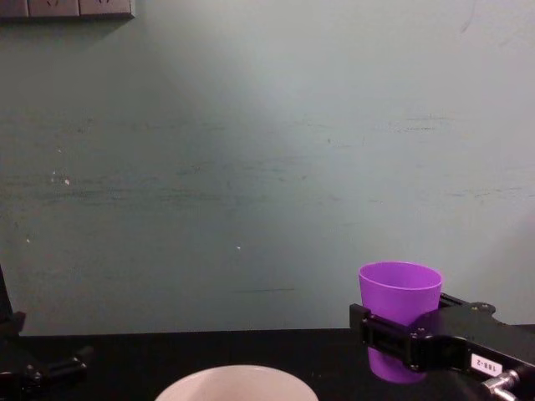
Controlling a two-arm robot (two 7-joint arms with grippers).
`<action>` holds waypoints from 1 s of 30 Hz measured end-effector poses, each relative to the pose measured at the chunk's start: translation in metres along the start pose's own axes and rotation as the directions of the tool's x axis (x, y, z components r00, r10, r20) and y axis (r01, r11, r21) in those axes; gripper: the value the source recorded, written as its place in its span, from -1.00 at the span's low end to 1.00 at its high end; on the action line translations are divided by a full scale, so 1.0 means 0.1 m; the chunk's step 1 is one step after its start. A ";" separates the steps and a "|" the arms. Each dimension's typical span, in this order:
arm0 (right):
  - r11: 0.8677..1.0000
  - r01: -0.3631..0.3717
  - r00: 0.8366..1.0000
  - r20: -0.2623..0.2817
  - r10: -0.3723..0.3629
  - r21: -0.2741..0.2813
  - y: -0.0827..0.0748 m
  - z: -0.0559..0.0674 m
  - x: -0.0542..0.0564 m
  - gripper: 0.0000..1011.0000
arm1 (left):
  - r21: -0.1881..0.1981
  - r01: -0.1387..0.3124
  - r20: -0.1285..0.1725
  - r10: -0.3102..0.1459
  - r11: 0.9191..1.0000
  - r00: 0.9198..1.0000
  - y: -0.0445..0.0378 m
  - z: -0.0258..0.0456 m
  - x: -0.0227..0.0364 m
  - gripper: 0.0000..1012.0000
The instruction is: Pick up the cup and pour the mung beans from the cup into the bowl.
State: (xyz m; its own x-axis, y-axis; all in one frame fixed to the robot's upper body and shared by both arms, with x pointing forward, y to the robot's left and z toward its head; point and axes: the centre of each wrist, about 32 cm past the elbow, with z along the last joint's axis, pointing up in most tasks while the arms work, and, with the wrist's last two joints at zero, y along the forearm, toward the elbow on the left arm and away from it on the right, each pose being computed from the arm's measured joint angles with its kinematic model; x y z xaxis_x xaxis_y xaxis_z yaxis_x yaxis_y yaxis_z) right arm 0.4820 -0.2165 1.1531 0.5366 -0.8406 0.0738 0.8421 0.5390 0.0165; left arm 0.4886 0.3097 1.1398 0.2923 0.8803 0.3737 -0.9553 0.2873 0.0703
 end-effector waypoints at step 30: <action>1.000 0.000 1.000 0.000 0.000 0.000 0.00 0.00 0.00 0.42 | 0.000 0.000 0.000 0.000 1.000 1.000 0.000 0.000 0.000 0.98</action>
State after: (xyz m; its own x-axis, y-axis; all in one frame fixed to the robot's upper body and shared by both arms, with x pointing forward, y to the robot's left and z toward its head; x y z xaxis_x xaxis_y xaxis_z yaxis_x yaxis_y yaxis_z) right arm 0.4820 -0.2165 1.1531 0.5365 -0.8407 0.0738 0.8422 0.5389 0.0165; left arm 0.4886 0.3097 1.1398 0.2923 0.8803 0.3737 -0.9552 0.2873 0.0703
